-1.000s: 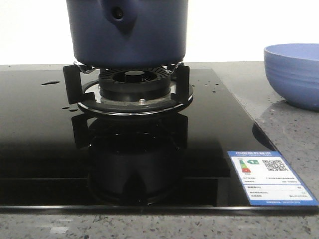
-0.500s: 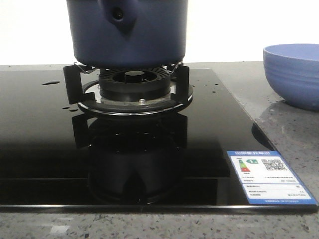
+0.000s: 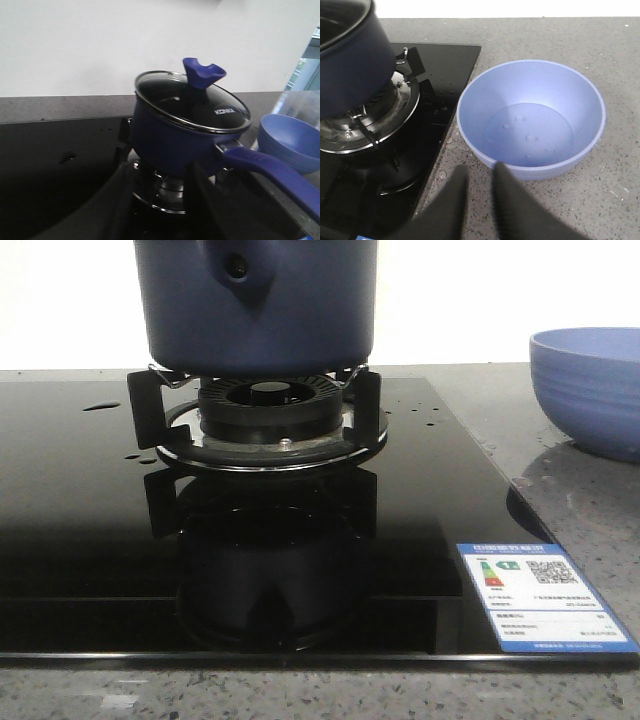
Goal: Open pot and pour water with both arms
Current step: 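Move the left gripper down onto the blue lid knob and grasp it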
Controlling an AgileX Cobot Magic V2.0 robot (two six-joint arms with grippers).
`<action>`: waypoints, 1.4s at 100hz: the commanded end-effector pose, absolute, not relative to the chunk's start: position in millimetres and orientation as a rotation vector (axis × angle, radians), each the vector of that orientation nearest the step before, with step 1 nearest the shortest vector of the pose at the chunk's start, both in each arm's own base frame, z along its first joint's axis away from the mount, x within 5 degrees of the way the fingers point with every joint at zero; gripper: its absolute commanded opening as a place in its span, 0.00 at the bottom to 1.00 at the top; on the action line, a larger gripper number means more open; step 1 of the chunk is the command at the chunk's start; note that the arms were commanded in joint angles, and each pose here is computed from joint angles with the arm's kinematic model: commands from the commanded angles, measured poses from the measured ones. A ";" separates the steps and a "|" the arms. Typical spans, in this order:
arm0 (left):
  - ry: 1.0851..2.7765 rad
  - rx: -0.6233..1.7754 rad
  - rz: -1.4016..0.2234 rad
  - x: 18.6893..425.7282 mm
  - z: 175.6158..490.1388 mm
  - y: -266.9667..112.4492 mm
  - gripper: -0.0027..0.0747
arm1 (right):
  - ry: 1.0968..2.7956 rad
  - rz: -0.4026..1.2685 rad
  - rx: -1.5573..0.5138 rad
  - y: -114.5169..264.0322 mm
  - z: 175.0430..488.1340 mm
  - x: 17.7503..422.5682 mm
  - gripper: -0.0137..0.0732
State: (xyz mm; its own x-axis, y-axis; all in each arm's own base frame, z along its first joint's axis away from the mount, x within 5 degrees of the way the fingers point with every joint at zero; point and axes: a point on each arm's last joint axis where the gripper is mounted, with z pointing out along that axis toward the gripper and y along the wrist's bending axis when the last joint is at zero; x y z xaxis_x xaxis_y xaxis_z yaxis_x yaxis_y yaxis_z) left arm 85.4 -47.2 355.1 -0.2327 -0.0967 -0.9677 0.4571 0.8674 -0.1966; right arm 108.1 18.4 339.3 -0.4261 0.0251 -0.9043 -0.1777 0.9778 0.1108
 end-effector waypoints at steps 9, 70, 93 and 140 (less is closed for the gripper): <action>1.626 0.302 -0.619 99.0 372.7 -62.7 0.82 | 1.909 0.216 -0.105 17.9 355.1 111.3 0.75; 1.532 0.473 -0.604 179.4 385.1 -152.2 0.66 | 1.881 0.207 -0.097 16.9 357.4 112.3 0.78; 1.563 0.490 -0.569 217.2 386.4 -179.9 0.67 | 1.882 0.205 -0.098 16.9 357.4 112.3 0.78; 1.567 0.399 -0.524 243.9 384.2 -173.2 0.73 | 1.885 0.202 -0.101 16.8 357.1 112.2 0.78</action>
